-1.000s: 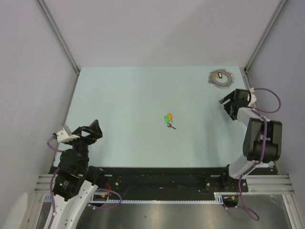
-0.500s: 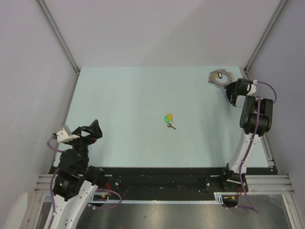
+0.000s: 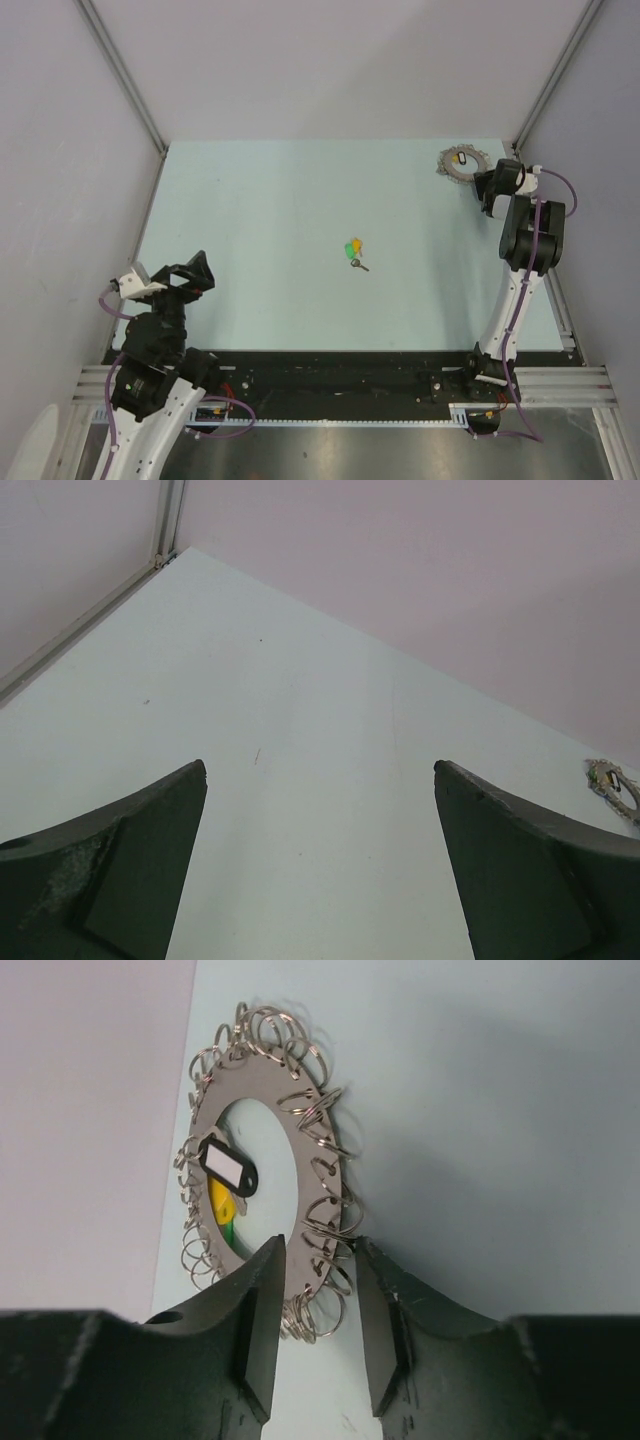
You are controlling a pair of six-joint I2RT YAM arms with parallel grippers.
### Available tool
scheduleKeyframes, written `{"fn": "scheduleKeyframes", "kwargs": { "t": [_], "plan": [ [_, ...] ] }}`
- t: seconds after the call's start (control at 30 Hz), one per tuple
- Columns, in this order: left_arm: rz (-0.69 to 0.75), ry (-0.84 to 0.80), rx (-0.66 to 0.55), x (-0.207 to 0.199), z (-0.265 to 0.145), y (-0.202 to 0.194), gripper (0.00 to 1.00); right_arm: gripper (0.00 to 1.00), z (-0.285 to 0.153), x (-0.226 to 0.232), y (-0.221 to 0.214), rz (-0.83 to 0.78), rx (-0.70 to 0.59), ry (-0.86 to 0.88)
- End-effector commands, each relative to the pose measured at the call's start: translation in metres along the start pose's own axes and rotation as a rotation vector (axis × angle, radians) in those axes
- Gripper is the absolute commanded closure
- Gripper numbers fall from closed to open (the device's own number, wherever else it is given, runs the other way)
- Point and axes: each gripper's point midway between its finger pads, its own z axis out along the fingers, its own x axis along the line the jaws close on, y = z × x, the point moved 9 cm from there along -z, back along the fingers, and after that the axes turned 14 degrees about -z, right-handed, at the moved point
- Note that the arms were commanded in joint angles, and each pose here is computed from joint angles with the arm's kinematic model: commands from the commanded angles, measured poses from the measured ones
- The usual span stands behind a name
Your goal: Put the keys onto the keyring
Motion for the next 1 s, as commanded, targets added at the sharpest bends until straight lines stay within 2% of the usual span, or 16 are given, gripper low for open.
{"fn": "scheduleKeyframes", "kwargs": {
  "t": [0.0, 0.3, 0.57, 0.63, 0.67, 0.77, 0.97],
  "plan": [
    [-0.018, -0.019, -0.056, -0.003, -0.002, 0.01, 0.0, 0.64, 0.012, -0.042, -0.029, -0.015, 0.086, -0.201],
    [-0.023, -0.025, -0.06, -0.003, -0.003, 0.011, 0.0, 0.99, 0.012, -0.041, -0.029, -0.031, 0.107, -0.209],
    [-0.037, -0.037, -0.073, -0.002, -0.006, 0.013, 0.0, 1.0, 0.0, -0.026, -0.028, -0.108, 0.136, -0.162],
    [-0.037, -0.037, -0.073, -0.002, -0.006, 0.012, 0.0, 0.91, 0.0, -0.02, -0.023, -0.141, 0.119, -0.121],
    [-0.037, -0.038, -0.074, -0.002, -0.006, 0.013, 0.0, 0.79, 0.0, -0.017, -0.02, -0.143, 0.115, -0.103],
    [-0.041, -0.04, -0.077, -0.002, -0.007, 0.013, 0.0, 0.66, 0.003, -0.017, -0.018, -0.146, 0.125, -0.065],
    [-0.037, -0.035, -0.072, -0.002, -0.006, 0.012, 0.0, 0.59, 0.008, -0.018, -0.025, -0.165, 0.182, 0.038]
  ]
}}
